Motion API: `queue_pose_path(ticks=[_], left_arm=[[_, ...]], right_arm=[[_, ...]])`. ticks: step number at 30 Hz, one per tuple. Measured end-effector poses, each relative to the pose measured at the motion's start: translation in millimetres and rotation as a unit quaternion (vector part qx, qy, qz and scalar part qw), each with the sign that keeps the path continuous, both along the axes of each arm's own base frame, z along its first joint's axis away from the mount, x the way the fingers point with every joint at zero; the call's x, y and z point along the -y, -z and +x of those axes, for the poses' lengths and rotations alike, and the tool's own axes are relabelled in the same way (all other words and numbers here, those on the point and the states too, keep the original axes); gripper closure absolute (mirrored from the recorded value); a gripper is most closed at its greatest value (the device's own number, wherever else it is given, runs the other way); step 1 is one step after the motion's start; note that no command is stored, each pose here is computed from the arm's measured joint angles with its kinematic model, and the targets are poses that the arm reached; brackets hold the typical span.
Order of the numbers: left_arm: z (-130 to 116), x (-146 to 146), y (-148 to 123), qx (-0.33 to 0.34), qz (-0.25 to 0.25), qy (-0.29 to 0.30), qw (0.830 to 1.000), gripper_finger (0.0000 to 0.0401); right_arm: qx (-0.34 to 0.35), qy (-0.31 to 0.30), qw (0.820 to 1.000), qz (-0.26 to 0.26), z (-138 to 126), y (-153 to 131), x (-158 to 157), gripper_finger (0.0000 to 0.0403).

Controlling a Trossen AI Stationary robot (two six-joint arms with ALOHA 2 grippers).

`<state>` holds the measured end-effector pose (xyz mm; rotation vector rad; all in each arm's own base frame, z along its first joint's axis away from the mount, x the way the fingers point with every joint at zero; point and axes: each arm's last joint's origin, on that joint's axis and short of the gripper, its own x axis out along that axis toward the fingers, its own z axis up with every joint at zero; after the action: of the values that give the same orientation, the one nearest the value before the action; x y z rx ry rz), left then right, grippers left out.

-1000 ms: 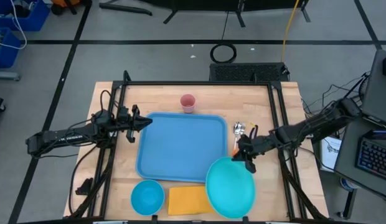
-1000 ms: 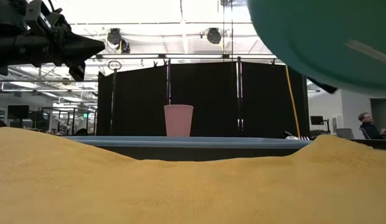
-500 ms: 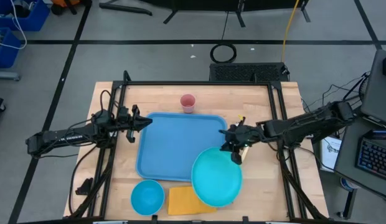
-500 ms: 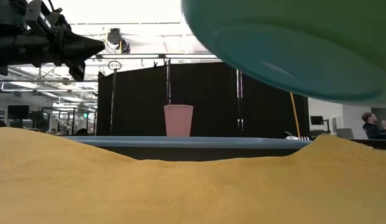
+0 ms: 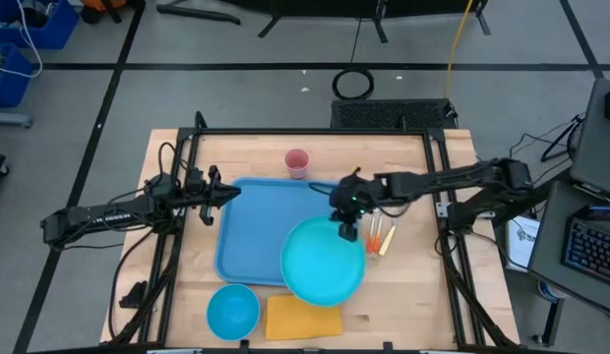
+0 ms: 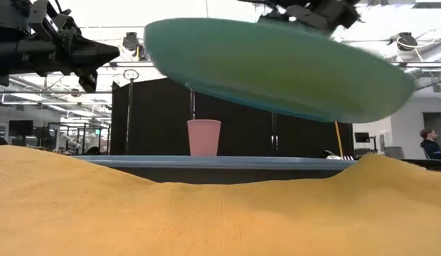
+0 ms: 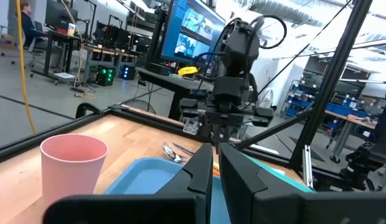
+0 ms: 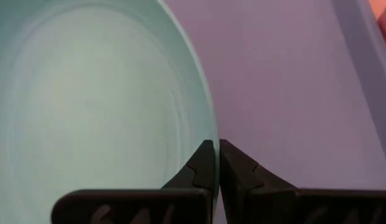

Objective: Set up tray
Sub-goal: Put the green plate on the blue serving tray

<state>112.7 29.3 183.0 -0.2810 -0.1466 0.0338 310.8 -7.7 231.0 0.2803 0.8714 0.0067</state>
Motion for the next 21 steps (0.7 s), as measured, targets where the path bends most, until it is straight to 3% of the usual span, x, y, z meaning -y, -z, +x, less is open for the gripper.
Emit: queue_pose_path(ticks=[15, 21], left_arm=[[0.0, 0.0, 0.0, 0.0, 0.0, 0.0, 1.0, 0.037], [0.0, 0.0, 0.0, 0.0, 0.0, 0.0, 1.0, 0.037]], right_arm=[[-0.018, 0.016, 1.0, 0.019, 56.5, 7.7, 35.0, 0.0403], [-0.034, 0.04, 0.998, 0.024, 64.5, 19.8, 51.2, 0.0403]])
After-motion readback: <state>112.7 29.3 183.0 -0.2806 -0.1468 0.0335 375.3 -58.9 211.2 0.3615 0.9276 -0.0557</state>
